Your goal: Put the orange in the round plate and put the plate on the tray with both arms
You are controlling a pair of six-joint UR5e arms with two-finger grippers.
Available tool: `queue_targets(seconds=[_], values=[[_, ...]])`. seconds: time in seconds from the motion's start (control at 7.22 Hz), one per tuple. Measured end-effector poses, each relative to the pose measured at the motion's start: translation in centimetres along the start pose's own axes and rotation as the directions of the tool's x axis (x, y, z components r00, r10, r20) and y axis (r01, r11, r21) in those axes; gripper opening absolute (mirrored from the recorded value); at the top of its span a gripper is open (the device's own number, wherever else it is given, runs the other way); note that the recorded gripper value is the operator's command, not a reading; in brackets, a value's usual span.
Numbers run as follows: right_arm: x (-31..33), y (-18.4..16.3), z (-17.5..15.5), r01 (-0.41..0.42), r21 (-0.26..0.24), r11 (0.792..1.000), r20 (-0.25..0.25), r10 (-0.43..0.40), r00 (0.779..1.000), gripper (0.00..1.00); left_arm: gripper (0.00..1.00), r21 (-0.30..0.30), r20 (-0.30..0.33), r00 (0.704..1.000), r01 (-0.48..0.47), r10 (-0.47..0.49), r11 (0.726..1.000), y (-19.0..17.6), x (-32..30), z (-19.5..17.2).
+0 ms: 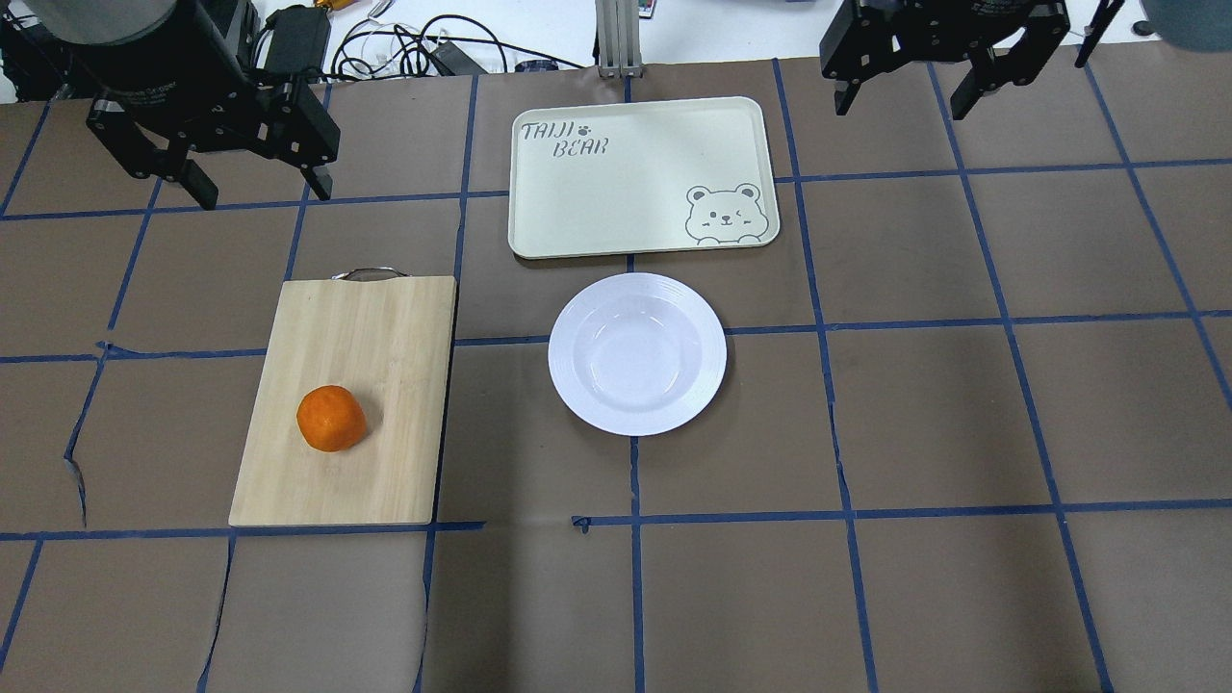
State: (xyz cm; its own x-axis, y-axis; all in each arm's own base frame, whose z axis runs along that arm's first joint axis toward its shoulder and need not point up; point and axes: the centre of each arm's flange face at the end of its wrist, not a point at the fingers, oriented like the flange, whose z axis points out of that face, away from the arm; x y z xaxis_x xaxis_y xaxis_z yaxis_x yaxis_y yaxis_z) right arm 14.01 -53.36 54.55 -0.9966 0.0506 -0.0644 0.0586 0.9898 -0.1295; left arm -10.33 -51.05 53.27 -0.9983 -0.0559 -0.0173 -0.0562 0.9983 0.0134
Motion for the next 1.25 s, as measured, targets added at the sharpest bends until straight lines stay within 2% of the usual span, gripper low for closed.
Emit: queue_targets(seconds=[0.97,1.25], values=[[0.0,0.1,0.1,0.012,-0.005,1.0,-0.001,-0.012,1.0,1.0,1.0,-0.009,0.0,1.0,-0.006,0.006,1.0,0.1,0.3,0.4],[0.0,0.0,0.1,0.012,-0.006,1.0,-0.001,-0.012,1.0,1.0,1.0,-0.055,0.011,1.0,0.002,-0.001,0.998,-0.3,-0.2,2.3]])
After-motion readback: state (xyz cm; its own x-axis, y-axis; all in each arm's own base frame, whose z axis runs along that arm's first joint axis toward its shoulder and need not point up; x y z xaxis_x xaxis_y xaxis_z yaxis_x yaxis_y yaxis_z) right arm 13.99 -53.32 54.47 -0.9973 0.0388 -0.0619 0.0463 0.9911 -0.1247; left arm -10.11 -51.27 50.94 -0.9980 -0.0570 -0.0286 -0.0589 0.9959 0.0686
